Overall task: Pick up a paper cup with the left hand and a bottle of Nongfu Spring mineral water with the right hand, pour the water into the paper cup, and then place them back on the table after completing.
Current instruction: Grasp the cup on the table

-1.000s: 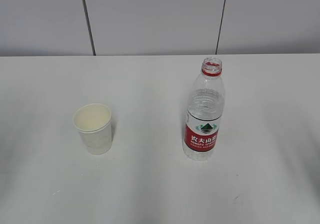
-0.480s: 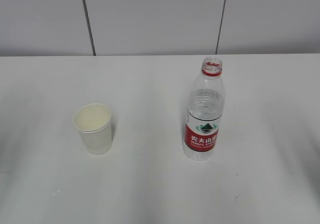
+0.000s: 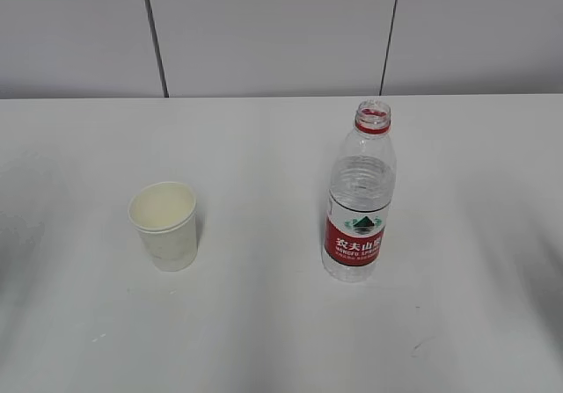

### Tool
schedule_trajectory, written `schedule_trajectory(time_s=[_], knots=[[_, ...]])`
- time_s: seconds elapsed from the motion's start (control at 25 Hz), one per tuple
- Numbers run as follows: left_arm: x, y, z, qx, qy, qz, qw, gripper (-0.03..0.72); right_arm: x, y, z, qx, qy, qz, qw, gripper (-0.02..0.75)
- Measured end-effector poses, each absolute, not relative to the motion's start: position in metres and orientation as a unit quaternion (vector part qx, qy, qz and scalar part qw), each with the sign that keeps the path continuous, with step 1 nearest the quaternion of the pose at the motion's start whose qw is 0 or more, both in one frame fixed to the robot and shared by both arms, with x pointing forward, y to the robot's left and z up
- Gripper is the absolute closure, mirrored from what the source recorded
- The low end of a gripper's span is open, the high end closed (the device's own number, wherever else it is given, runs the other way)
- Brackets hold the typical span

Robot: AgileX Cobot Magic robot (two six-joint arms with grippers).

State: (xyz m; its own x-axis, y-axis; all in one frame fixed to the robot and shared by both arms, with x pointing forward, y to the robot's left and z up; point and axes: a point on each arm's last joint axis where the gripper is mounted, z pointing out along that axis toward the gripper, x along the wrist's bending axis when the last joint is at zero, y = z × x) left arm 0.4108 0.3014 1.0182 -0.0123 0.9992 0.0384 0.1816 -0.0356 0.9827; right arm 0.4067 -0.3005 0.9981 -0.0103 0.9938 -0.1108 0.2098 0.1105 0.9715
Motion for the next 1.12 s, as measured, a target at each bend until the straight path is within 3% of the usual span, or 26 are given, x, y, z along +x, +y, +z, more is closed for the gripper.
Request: schedule_trajectory(time_s=[0.4,0.8,0.96,1.12], knots=[[0.415,0.303,1.027,0.518,0.514,0.500,0.466,0.219,0.421,-0.299,0.983,0.513,0.598,0.404,0.464,0.152],[0.418,0.303,1.023,0.505,0.535,0.481,0.477,0.219,0.425,-0.295,0.987,0.493,0.588,0.437,0.470,0.152],[0.425,0.300,1.013,0.520,0.548,0.460,0.467,0.219,0.428,-0.289,0.981,0.473,0.616,0.442,0.449,0.152],[0.441,0.281,0.986,0.598,0.517,0.420,0.445,0.219,0.431,-0.283,0.973,0.450,0.643,0.446,0.430,0.152]])
